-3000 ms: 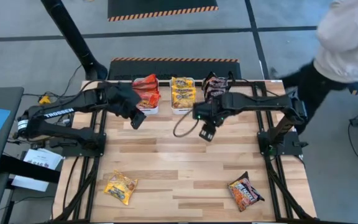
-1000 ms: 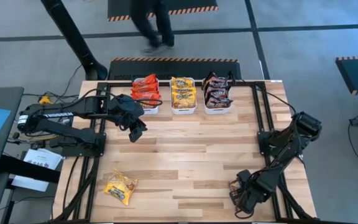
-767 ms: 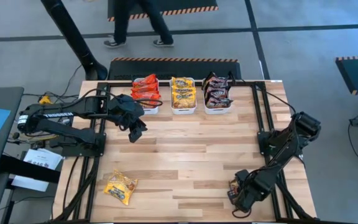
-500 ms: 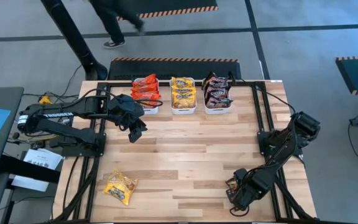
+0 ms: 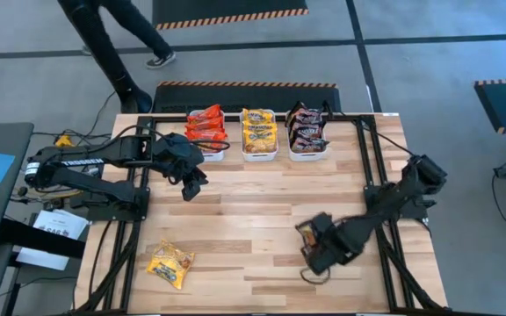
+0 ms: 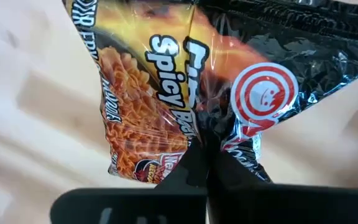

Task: Sort Maruchan noodles
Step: Put the black noodle pack into the right white bin

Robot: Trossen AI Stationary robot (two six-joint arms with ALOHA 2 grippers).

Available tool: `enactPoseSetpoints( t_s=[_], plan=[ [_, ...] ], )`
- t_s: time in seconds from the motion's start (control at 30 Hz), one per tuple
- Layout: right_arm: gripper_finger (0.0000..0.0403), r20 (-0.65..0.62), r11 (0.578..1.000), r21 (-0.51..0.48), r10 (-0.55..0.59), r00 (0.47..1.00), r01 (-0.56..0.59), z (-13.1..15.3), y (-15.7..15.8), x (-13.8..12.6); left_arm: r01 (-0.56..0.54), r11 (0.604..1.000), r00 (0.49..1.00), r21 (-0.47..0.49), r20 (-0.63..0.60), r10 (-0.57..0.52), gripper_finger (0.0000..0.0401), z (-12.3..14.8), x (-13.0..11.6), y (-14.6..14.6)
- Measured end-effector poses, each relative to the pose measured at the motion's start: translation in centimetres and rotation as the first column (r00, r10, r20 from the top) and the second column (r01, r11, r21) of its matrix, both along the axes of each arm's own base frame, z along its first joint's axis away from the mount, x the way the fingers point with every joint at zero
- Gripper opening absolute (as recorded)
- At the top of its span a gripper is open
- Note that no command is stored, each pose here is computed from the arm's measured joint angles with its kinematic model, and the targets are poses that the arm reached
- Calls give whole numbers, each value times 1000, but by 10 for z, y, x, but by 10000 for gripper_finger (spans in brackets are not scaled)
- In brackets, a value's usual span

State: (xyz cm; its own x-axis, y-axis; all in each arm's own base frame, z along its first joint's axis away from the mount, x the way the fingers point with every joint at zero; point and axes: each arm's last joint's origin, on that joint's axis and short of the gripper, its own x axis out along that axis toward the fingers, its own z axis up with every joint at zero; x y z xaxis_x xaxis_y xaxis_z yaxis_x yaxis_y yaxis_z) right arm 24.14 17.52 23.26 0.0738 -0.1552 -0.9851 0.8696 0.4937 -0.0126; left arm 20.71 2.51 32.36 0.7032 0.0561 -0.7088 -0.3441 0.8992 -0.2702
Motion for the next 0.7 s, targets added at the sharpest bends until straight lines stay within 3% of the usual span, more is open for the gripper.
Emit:
enactPoseSetpoints(
  t_s=[0.13,0.3,0.7],
  plan=[
    [4,-19,990,-120,76,997,-78,20,-29,16,0,1000,1000,0,0,0,86,0,0,0],
    [4,-130,949,-241,175,976,-202,43,-73,31,0,1000,1000,0,0,0,86,0,0,0],
    [6,-481,815,-301,318,817,-495,54,-192,44,-58,997,998,58,-5,58,87,0,0,2]
  ],
)
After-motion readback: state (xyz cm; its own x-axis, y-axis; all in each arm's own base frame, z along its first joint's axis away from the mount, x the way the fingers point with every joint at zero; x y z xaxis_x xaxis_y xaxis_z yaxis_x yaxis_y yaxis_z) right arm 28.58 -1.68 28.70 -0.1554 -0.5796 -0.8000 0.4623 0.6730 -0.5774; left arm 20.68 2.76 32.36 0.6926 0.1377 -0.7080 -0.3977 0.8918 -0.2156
